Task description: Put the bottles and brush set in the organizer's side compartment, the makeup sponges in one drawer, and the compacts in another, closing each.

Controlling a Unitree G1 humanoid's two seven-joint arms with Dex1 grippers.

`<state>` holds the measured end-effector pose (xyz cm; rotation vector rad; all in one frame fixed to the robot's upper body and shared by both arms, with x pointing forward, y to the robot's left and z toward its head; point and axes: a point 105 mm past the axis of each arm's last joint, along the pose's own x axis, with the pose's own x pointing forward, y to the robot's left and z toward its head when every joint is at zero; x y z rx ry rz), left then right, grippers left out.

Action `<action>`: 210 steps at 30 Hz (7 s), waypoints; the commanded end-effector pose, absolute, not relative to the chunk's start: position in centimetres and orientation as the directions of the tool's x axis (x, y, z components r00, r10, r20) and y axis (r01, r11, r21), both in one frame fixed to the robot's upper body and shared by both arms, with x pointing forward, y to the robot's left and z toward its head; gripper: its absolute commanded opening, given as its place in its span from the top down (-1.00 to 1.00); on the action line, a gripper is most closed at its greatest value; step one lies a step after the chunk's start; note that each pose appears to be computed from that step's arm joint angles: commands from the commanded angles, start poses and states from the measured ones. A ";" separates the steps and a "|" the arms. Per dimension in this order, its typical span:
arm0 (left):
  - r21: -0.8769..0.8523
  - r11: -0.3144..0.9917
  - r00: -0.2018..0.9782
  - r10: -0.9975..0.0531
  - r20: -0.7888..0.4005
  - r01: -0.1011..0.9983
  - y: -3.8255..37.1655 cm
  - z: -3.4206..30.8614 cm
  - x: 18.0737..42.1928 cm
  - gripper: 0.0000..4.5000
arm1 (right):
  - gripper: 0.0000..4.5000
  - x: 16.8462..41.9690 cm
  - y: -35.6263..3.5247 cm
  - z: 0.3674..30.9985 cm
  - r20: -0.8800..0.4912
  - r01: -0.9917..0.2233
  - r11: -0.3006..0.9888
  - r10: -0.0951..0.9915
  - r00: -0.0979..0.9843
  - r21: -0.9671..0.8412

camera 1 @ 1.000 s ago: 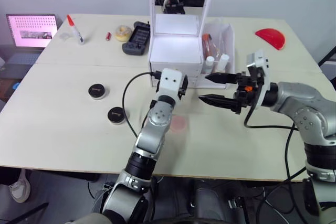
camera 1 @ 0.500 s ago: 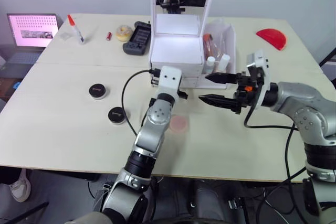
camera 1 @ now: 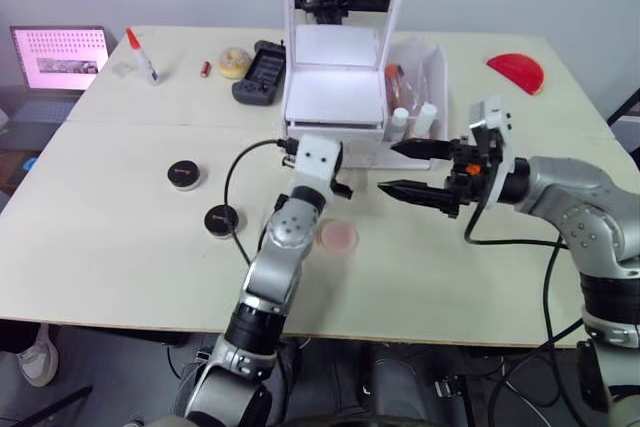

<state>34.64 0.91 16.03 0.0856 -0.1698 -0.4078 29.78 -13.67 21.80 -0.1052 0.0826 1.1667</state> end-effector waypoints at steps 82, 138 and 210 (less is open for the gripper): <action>0.150 0.869 0.873 -0.435 -0.223 0.471 36.6 18.9 24.6 -0.99 | -1.00 21.5 -33.3 19.0 -0.212 -0.506 0.862 0.489 0.846 -0.033; 0.155 0.145 0.201 -0.862 -0.466 0.977 4.4 8.5 29.9 -0.40 | -1.00 22.9 -13.0 25.5 -0.077 -0.903 0.418 0.902 0.425 -0.100; 0.210 0.182 0.233 -0.940 -0.250 0.961 8.4 22.6 38.6 -0.79 | -1.00 25.7 -14.1 27.2 0.036 -0.830 0.525 0.848 0.529 -0.187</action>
